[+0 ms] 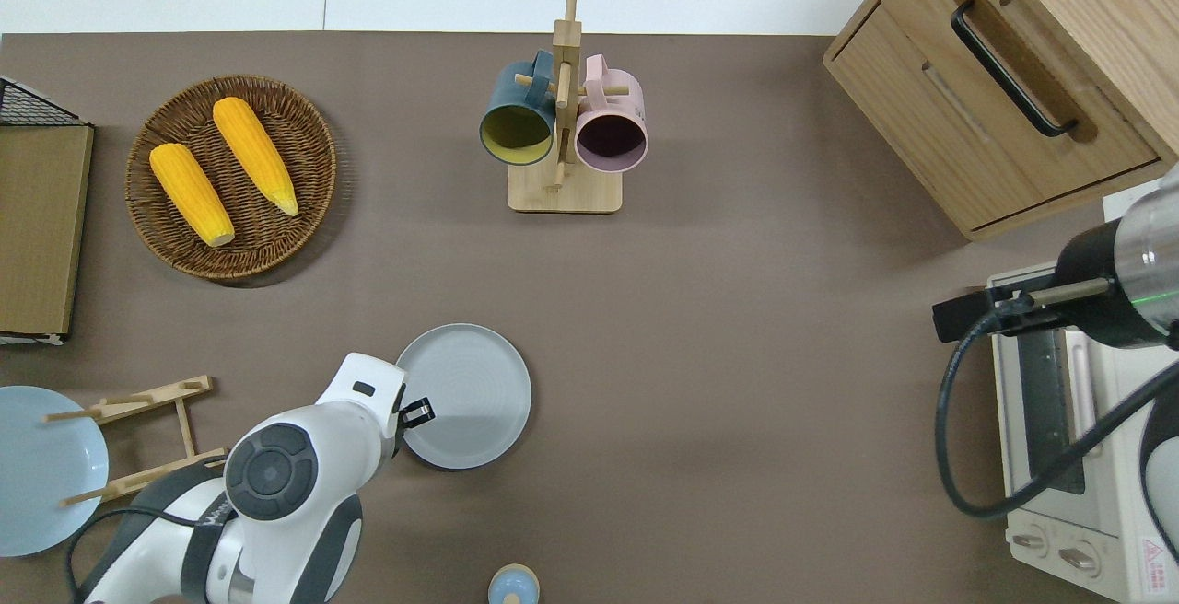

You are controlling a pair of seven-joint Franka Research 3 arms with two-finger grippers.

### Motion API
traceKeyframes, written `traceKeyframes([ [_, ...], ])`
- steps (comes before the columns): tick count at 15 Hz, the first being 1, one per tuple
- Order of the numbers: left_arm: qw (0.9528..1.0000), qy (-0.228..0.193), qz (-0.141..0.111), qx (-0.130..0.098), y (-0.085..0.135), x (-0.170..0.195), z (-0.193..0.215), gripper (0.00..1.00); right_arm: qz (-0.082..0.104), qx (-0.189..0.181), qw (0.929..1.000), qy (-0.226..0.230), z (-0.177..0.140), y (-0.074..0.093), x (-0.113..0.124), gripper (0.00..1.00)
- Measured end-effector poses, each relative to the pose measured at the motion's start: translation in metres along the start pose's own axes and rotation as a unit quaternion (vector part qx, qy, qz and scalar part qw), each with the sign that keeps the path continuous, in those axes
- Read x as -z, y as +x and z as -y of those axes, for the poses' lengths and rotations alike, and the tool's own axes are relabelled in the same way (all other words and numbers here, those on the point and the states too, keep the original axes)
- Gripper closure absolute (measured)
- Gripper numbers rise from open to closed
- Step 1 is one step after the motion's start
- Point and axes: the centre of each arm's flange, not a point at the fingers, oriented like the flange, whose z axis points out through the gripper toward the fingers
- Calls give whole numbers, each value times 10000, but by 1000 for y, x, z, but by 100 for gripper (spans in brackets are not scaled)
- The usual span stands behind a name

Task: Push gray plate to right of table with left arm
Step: 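Push the gray plate with the left gripper toward the toaster oven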

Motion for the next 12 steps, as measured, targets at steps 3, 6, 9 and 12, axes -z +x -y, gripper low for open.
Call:
traceKeyframes([
  [3,9993,-63,20,379,-24,-2,-47,96,0,0,10000,0,0,0,0,1],
  [6,9975,-154,21,685,-43,-4,-89,96,0,0,10000,0,0,0,0,1],
  [9,9951,-278,66,951,-64,-6,-131,96,0,0,10000,0,0,0,0,1],
  [12,9926,-382,134,1143,-76,-7,-163,96,0,0,10000,0,0,0,0,1],
])
